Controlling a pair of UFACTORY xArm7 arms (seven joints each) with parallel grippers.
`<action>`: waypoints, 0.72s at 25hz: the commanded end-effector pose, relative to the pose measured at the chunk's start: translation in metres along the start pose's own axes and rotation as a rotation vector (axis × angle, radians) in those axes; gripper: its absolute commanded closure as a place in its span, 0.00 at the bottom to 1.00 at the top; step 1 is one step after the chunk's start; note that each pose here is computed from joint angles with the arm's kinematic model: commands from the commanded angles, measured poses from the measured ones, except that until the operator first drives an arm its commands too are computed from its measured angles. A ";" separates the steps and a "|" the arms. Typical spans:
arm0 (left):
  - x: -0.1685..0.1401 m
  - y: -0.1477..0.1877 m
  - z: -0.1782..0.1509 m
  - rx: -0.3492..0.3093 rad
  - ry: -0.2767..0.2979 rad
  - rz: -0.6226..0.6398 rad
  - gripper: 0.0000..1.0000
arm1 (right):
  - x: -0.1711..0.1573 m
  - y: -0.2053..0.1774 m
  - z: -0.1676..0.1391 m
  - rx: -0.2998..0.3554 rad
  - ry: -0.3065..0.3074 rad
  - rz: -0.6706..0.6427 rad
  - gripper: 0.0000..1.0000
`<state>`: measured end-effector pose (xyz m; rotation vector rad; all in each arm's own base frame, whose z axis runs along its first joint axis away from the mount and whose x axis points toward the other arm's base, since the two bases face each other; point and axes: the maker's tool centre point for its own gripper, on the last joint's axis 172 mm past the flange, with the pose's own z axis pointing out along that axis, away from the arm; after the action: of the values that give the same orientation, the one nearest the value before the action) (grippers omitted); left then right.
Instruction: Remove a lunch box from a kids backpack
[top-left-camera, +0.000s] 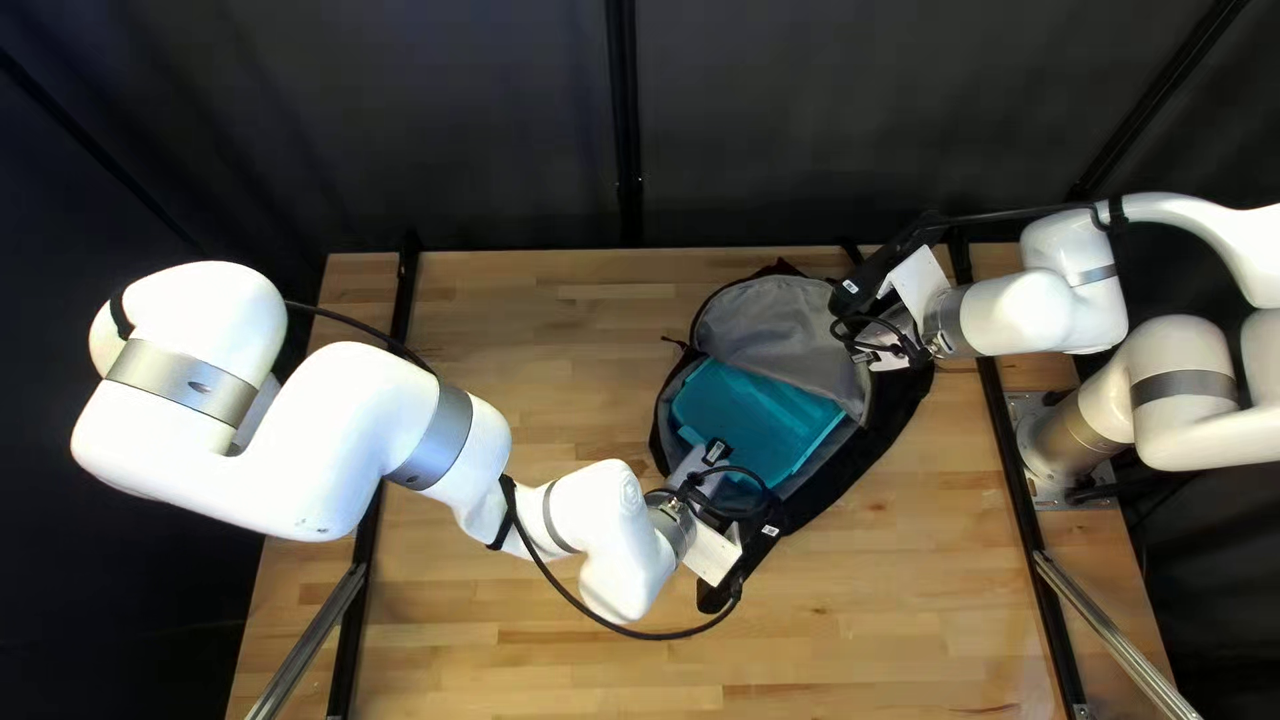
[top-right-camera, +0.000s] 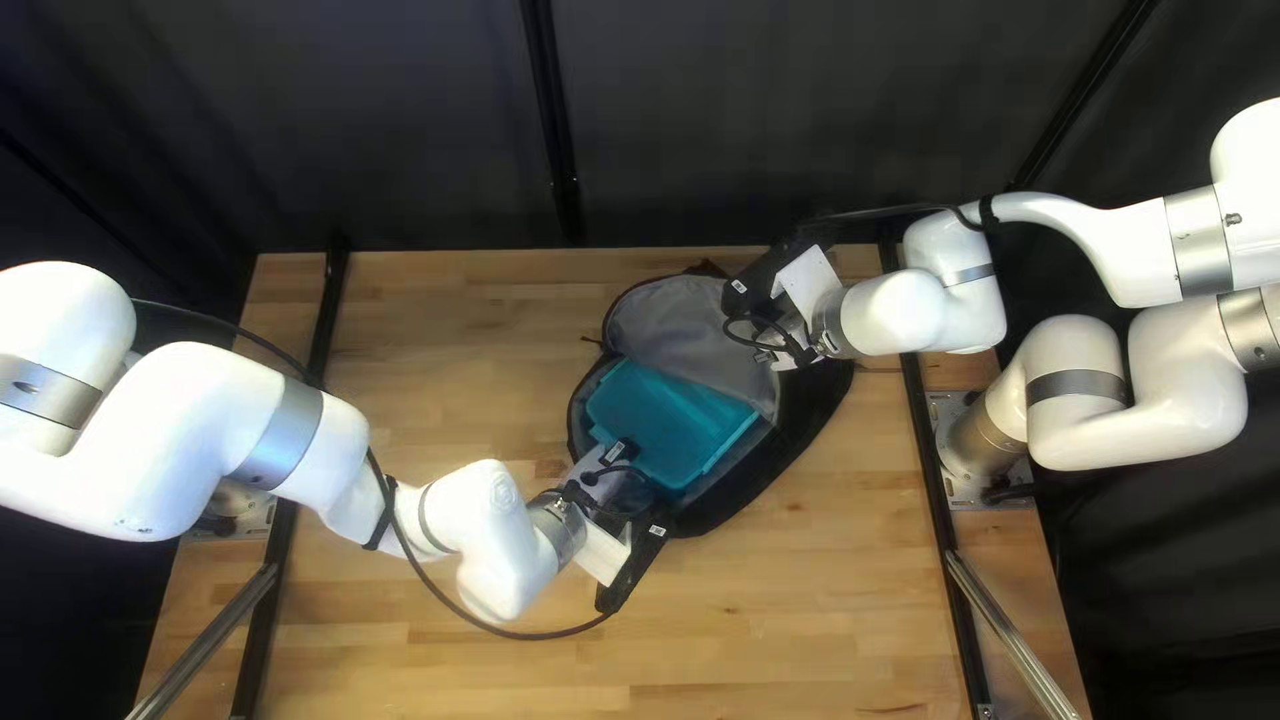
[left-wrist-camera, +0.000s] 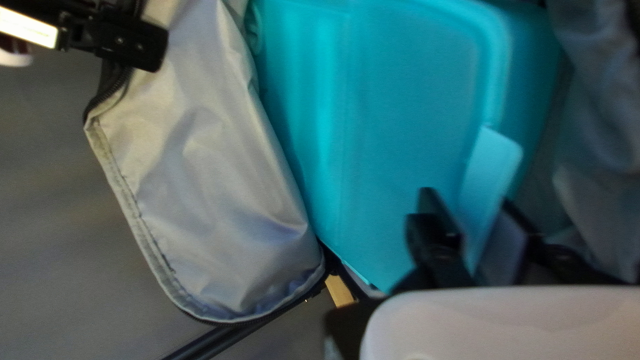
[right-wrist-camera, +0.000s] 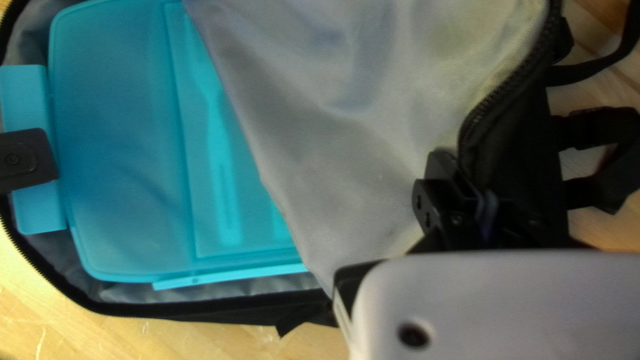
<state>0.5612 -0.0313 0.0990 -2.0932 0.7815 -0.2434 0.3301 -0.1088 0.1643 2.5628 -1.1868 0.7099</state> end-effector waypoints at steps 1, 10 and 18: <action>0.000 0.002 -0.005 0.000 -0.002 0.003 1.00 | 0.000 0.000 0.000 0.000 0.000 0.000 1.00; 0.002 -0.012 -0.031 -0.004 -0.009 0.018 1.00 | 0.000 0.000 0.000 0.000 0.000 0.000 1.00; -0.003 -0.024 -0.056 -0.002 -0.033 0.028 1.00 | 0.000 0.000 0.000 0.000 0.000 0.000 1.00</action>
<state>0.5482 -0.0538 0.1456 -2.0834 0.7911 -0.1971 0.3301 -0.1088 0.1643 2.5628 -1.1868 0.7099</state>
